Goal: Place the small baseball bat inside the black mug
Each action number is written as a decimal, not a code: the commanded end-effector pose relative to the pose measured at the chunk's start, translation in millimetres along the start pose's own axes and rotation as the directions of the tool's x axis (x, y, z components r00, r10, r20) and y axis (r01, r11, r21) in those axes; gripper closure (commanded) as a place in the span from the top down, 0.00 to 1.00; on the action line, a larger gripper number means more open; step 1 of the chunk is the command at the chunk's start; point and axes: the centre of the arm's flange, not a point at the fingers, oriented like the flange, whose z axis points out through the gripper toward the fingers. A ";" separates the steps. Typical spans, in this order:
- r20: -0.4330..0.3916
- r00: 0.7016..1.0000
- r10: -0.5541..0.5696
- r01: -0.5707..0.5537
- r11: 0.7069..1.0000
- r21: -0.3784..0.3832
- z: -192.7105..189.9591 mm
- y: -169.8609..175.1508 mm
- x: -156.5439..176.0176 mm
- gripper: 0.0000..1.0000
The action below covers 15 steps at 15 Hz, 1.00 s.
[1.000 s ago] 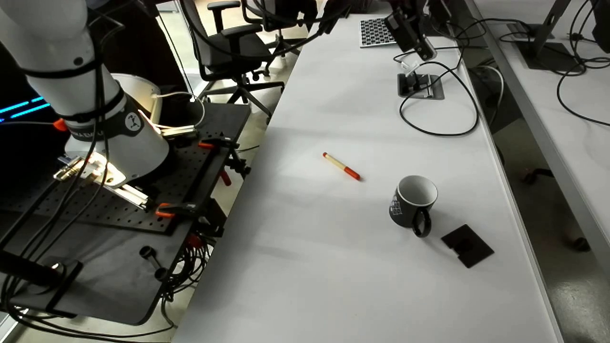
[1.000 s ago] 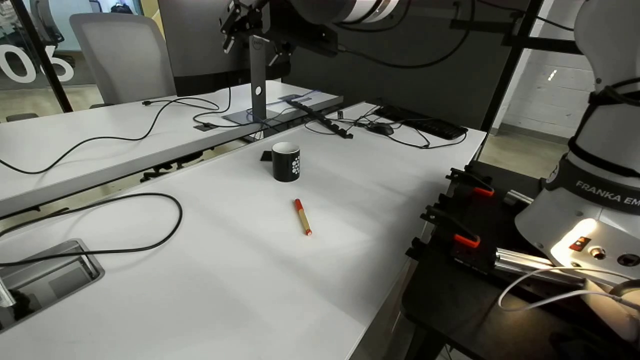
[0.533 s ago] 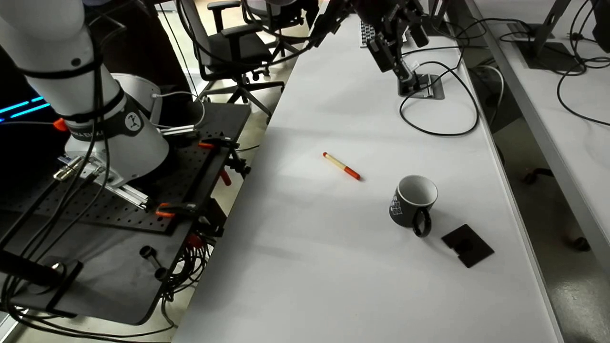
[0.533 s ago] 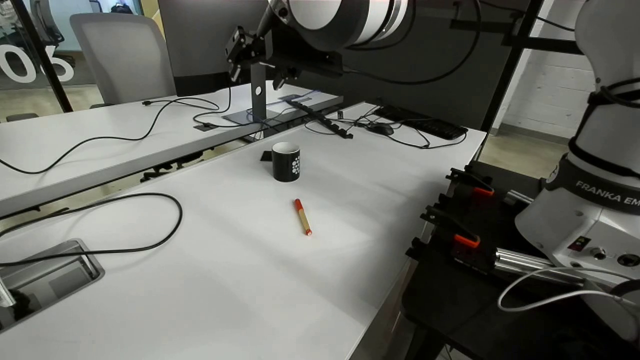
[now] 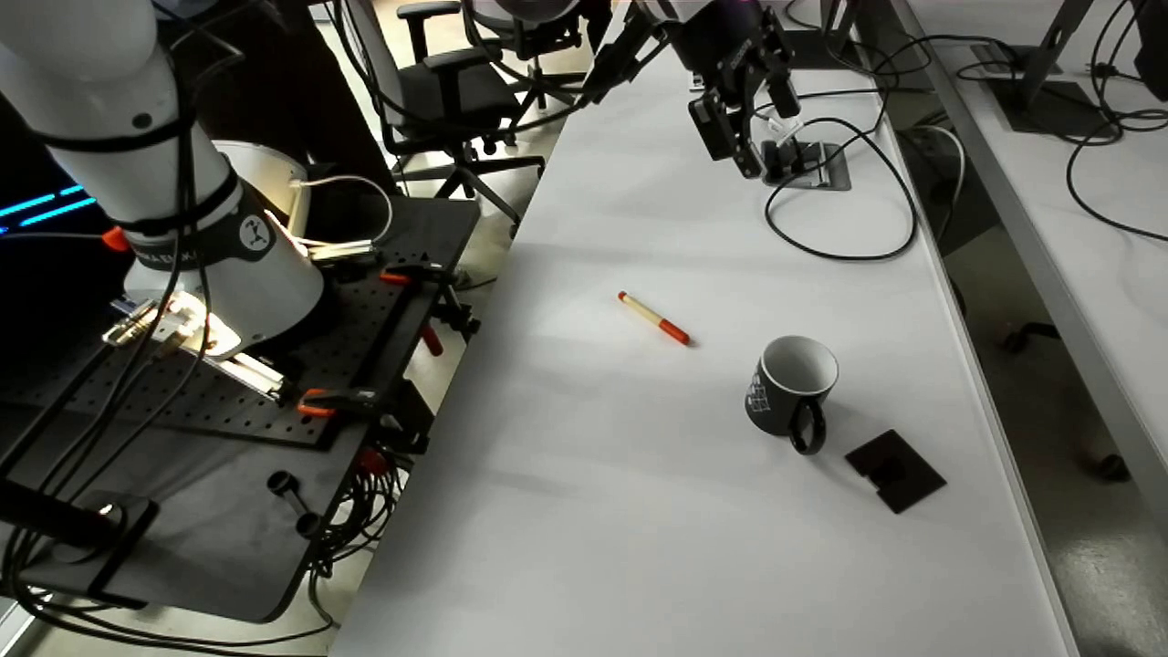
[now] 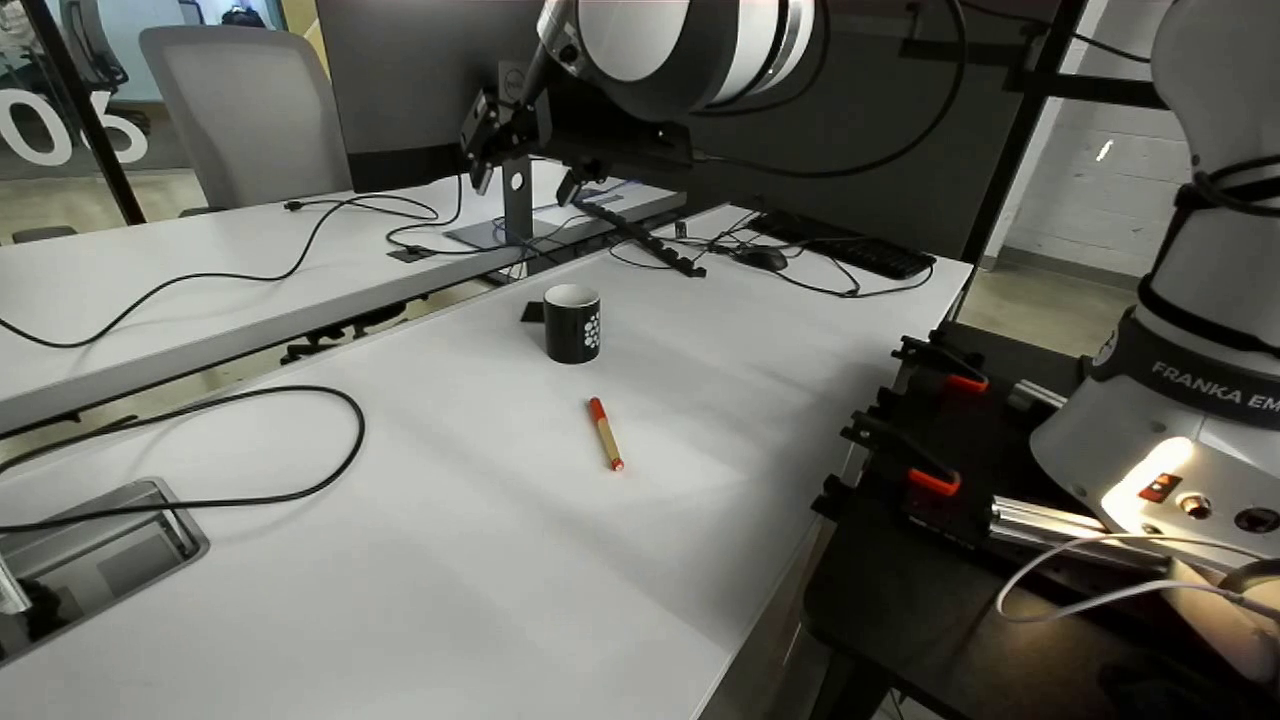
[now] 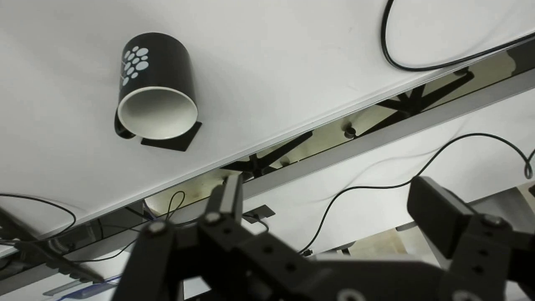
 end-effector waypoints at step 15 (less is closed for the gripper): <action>0.043 0.963 0.266 -0.259 0.957 -0.128 58.4 -28.8 -38.8 1.00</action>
